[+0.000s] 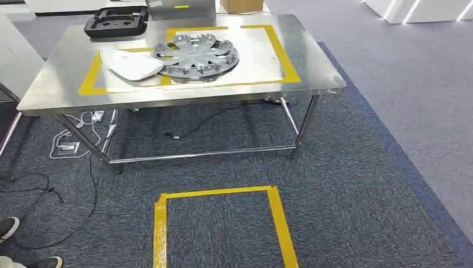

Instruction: Take the parts from the cabinet and place them on the table.

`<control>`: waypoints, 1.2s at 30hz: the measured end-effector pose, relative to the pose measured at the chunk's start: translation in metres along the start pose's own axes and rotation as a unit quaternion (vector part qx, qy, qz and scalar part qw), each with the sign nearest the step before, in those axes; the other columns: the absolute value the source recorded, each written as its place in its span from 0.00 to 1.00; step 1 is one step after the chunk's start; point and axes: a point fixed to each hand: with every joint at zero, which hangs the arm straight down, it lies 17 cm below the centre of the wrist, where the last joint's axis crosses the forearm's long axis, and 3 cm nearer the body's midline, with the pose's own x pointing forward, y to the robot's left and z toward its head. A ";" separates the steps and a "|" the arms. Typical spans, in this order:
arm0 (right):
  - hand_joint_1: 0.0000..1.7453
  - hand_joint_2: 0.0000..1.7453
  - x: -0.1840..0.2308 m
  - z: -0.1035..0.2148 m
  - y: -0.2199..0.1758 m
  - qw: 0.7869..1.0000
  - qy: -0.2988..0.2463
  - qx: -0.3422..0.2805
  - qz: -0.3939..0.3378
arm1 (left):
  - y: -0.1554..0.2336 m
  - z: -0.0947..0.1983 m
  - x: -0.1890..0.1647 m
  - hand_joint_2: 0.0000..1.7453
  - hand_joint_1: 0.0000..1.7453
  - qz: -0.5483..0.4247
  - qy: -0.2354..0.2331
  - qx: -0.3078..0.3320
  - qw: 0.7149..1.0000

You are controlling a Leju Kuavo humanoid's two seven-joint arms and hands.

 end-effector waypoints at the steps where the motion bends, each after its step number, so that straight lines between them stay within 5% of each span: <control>1: 0.00 0.00 -0.002 0.000 0.000 1.000 0.005 0.001 0.000 | -0.001 0.000 0.001 0.00 0.00 -0.001 -0.001 -0.001 1.000; 23: 0.00 0.00 -0.016 0.005 0.010 0.998 0.025 0.024 0.048 | -0.004 -0.001 0.008 0.00 0.00 0.021 -0.014 -0.017 1.000; 36: 0.00 0.00 -0.032 0.010 0.011 0.996 0.032 0.032 0.082 | 0.003 0.009 -0.017 0.00 0.00 0.031 0.019 -0.004 0.999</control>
